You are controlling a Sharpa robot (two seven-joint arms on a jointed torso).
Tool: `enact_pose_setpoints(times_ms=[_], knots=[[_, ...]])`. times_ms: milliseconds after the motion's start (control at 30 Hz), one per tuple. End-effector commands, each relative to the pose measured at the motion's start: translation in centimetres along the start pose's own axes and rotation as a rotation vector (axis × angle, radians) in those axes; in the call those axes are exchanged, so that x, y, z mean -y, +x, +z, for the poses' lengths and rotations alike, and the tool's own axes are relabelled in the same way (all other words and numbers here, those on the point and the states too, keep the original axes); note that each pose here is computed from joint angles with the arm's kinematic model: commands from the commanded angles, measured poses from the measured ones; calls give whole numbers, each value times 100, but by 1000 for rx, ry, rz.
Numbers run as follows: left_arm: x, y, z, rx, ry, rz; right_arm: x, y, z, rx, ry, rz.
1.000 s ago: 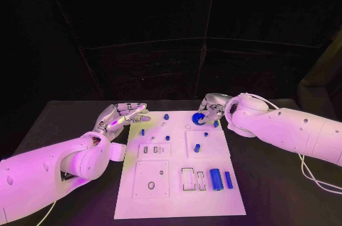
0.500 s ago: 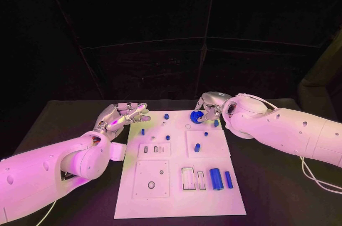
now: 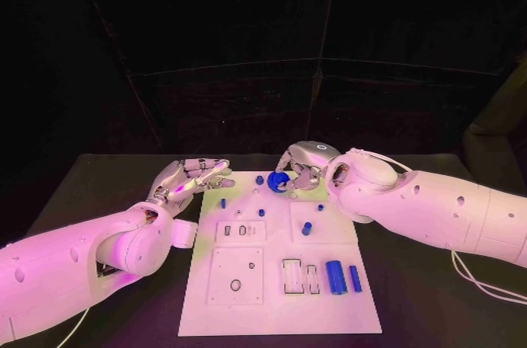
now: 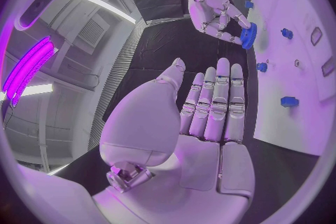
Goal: Assemble the parts on the task board
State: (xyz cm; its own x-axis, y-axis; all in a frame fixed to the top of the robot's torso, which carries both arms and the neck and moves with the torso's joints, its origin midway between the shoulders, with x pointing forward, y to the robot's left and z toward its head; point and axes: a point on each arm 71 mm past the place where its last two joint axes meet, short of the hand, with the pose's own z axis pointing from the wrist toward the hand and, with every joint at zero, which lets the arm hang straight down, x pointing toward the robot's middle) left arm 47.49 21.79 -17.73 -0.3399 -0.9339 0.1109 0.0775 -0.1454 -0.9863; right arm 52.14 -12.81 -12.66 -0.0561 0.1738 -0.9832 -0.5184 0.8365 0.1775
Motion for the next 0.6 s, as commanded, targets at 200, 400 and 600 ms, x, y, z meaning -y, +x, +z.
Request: enact_pose_setpoints(times_ms=[200,400,600], knots=[[18,20,4,-15,10,-3,-206,49,188,39,-16,-44],[16,23,9,-15,11,-3,-300,156,291,15,-20,-51],[15,17,13,-13,12,-2,-371,257,353,-14,-25,-53]])
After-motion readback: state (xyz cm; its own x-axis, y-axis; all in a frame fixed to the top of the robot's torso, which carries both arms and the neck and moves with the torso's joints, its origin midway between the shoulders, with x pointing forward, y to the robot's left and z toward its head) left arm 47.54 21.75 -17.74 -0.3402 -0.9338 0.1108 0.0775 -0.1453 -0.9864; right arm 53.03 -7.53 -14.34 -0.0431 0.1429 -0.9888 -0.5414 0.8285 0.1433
